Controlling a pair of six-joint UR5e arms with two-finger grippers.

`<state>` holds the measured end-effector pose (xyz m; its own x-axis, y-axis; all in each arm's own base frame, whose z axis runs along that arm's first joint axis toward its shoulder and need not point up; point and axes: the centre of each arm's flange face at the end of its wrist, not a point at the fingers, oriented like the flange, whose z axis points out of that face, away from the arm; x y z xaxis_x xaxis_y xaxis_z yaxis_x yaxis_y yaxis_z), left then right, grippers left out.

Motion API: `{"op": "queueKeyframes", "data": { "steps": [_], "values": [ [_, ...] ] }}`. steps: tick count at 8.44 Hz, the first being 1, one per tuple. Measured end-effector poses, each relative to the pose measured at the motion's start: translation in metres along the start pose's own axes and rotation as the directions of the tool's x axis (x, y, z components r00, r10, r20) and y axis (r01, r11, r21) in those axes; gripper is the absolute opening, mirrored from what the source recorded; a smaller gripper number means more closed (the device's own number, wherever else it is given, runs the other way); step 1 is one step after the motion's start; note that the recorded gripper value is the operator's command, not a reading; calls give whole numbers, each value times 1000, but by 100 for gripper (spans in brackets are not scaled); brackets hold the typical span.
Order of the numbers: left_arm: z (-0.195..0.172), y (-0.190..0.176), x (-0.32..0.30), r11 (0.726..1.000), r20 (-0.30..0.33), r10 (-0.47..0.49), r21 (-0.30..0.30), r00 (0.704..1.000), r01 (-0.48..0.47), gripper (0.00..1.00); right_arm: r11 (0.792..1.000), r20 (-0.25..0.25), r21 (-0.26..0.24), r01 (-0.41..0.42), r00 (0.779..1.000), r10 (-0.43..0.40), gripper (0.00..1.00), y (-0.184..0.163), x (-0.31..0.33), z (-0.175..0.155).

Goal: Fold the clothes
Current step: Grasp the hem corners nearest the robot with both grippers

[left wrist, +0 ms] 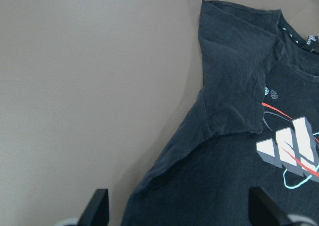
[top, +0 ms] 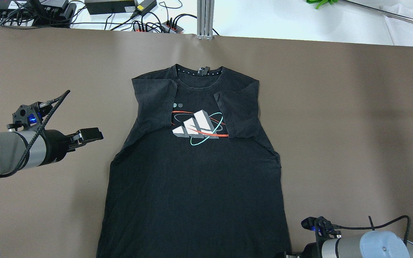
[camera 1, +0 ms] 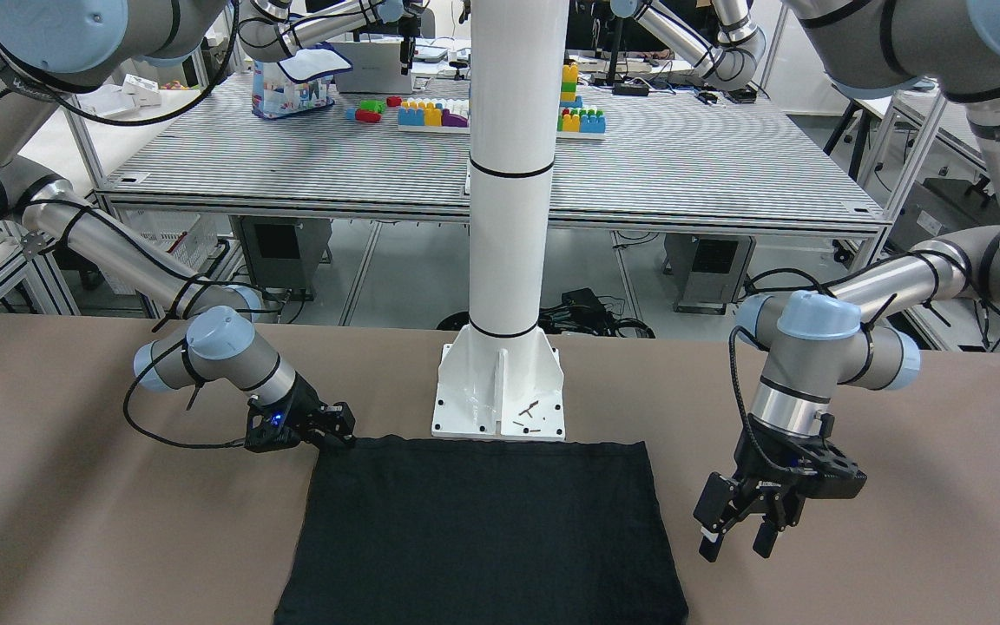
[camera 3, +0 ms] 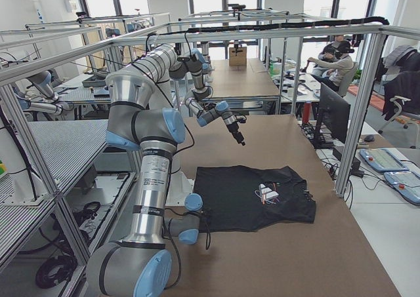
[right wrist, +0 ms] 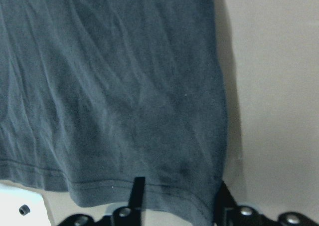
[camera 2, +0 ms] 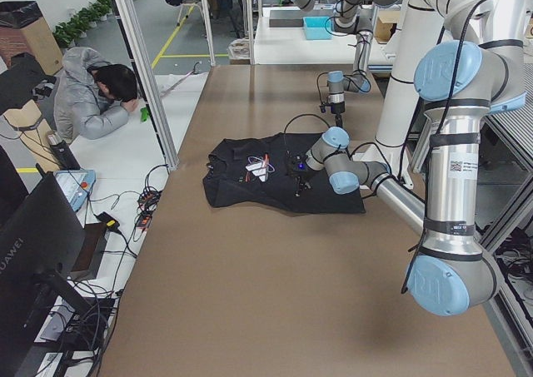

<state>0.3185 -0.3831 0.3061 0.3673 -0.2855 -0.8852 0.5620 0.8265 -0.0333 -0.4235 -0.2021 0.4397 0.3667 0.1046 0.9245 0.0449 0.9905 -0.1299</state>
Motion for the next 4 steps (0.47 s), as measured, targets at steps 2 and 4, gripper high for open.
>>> {"op": "queueKeyframes", "data": {
  "steps": [2,4],
  "values": [
    [0,1,0,1000,0,0,-1,1000,0,100,1000,8,4,1,1000,-1,0,0,-3,-2],
    [2,11,1,1000,0,-4,-18,1000,4,100,1000,26,7,6,1000,-6,0,1,-9,-8]
  ]
}}
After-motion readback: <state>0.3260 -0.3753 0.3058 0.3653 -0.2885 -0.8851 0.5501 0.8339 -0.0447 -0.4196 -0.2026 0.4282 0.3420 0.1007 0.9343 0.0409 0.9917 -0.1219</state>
